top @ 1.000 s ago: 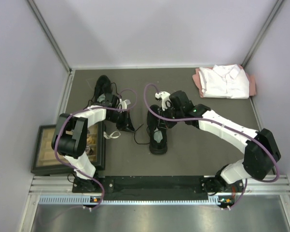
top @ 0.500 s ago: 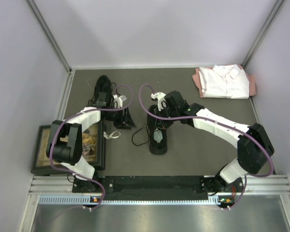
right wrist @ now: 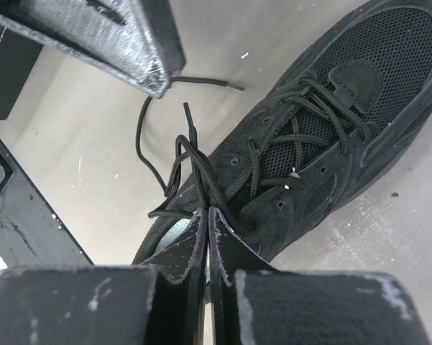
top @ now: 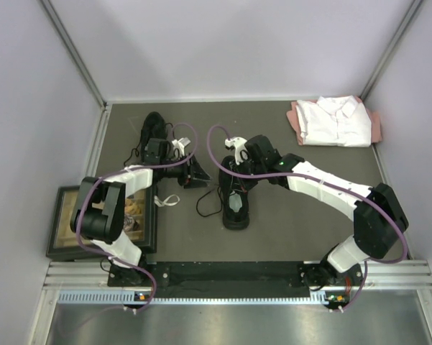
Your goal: Tie the shoes
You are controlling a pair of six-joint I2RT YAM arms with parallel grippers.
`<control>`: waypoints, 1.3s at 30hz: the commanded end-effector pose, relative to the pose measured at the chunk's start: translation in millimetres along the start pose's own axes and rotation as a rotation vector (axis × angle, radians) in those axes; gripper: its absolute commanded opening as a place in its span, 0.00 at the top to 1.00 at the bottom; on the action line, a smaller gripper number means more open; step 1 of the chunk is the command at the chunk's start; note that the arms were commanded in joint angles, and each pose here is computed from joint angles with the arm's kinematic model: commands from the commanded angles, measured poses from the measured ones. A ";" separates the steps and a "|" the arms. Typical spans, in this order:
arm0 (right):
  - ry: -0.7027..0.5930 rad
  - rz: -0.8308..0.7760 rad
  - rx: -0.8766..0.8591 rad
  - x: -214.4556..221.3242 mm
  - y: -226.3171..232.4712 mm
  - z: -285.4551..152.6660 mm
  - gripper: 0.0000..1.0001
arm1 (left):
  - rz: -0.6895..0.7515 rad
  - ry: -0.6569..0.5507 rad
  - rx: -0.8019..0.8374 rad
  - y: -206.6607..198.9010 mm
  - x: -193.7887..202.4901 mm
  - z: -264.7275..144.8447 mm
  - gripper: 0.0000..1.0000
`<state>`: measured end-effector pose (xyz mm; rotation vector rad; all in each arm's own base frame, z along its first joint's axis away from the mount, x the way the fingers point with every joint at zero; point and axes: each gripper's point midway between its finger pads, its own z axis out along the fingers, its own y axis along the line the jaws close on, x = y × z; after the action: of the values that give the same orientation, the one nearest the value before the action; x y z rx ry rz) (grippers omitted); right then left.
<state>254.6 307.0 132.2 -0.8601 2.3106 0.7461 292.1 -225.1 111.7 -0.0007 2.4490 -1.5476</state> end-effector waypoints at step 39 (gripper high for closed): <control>-0.051 0.002 -0.047 -19.3 13.3 3.6 1.00 | -0.065 -0.001 0.172 -25.8 0.2 27.5 0.59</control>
<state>253.0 309.9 131.5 -0.8476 2.3206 0.7707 291.0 -257.3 114.8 -0.1141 2.3795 -1.7529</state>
